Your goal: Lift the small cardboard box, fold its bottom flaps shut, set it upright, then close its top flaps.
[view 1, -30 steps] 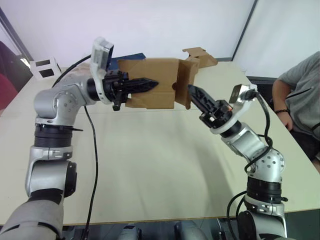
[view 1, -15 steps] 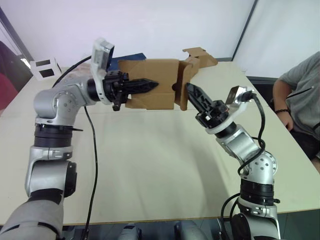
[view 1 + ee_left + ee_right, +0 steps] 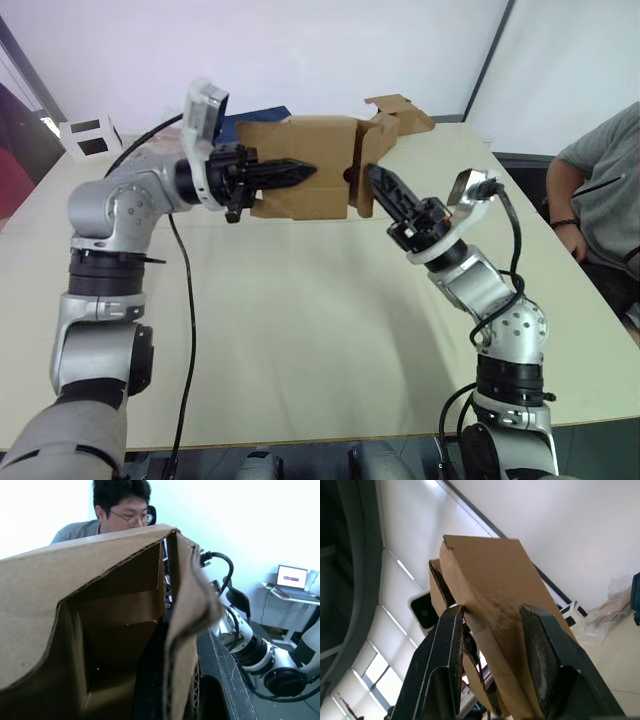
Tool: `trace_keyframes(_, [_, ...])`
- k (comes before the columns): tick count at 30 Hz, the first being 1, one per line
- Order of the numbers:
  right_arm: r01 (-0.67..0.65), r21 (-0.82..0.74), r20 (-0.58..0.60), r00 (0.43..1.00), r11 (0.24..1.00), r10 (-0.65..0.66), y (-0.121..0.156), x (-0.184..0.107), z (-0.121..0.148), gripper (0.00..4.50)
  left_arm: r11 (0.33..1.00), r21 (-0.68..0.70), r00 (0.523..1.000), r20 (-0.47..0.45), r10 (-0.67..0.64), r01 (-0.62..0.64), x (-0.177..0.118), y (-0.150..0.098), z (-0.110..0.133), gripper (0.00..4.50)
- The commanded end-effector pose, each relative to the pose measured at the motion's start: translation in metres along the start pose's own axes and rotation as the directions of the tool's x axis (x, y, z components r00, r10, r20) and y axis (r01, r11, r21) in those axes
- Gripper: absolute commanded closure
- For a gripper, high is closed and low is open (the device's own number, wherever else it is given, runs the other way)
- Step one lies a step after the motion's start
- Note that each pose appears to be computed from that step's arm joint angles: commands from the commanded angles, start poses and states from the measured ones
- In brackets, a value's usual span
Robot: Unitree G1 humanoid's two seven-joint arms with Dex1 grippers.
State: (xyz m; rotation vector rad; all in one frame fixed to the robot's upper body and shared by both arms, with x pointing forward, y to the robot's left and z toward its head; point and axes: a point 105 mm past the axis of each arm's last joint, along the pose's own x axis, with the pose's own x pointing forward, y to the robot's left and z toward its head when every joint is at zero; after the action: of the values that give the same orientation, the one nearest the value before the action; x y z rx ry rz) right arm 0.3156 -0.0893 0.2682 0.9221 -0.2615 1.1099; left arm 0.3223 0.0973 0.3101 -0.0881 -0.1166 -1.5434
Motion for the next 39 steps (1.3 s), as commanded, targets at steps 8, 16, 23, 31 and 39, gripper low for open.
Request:
trace_keyframes(8, [-0.064,0.001,-0.013,0.998,0.998,0.064,0.016,0.014,-0.012,2.74,0.998,0.064,0.999,0.034,-0.022,0.020,0.004,-0.005,0.013,4.50])
trace_keyframes(16, [-0.051,-0.003,0.002,0.999,0.999,0.051,0.014,0.017,-0.013,2.74,0.998,0.058,0.999,0.038,-0.029,0.026,0.006,-0.005,0.010,4.50])
trace_keyframes(23, [-0.116,0.070,0.006,0.993,0.991,0.116,0.026,0.020,-0.019,2.74,0.998,0.069,0.999,0.051,-0.008,0.004,0.005,-0.002,0.011,4.50])
trace_keyframes(31, [-0.122,0.176,0.044,0.992,0.977,0.116,0.029,0.024,-0.036,2.74,0.996,0.086,0.995,0.099,0.022,-0.031,0.007,0.007,0.017,4.50])
trace_keyframes(39, [-0.072,0.157,0.052,0.997,0.985,0.065,0.023,0.022,-0.038,2.74,0.995,0.089,0.994,0.107,0.026,-0.036,0.006,0.009,0.019,4.50])
